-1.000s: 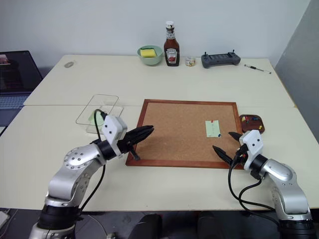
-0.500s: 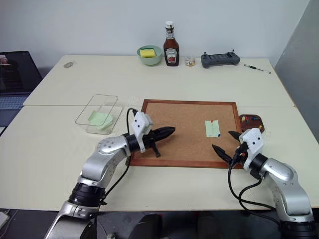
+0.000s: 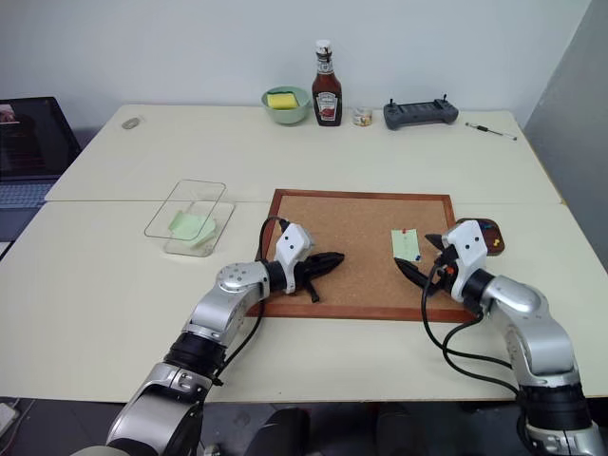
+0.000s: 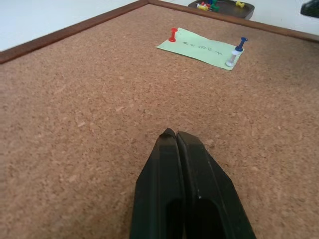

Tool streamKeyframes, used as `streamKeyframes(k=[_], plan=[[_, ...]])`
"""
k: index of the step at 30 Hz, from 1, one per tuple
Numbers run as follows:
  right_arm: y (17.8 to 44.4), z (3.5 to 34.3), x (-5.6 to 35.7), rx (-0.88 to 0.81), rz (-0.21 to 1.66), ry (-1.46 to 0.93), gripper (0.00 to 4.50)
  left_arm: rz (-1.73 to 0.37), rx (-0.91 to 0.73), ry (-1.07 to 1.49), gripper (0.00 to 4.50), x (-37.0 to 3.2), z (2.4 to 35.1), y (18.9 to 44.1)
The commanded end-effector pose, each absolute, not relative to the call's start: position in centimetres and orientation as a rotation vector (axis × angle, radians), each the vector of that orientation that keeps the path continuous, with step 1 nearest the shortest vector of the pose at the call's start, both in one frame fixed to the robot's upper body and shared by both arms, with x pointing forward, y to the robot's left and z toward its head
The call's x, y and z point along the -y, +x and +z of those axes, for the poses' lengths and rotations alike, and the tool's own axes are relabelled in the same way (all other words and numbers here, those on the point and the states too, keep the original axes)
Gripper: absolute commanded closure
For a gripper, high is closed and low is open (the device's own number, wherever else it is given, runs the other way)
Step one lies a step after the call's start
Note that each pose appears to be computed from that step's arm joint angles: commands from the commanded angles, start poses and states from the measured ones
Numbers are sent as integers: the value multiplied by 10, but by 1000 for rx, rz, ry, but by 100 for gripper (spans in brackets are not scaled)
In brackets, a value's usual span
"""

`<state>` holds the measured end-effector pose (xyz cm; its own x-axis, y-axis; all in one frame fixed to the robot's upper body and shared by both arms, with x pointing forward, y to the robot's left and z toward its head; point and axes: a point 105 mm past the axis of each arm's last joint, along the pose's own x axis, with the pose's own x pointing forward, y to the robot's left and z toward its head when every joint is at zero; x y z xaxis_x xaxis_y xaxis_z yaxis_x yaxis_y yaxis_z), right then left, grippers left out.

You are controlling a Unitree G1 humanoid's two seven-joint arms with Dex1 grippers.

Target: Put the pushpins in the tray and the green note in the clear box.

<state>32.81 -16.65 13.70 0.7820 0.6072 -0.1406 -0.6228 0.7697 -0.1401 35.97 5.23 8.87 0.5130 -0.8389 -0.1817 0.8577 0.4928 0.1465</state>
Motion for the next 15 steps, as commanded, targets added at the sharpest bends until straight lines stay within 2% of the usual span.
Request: streamKeyframes(k=[1,8,15], plan=[[341,152,159,-52,684,-193,0,-1054,-68,246,443,-43,87,357],[370,143,158,-108,650,-230,0,-1046,-68,225,443,-43,84,352],[388,138,157,-124,662,-240,0,-1048,-69,217,443,-43,83,349]])
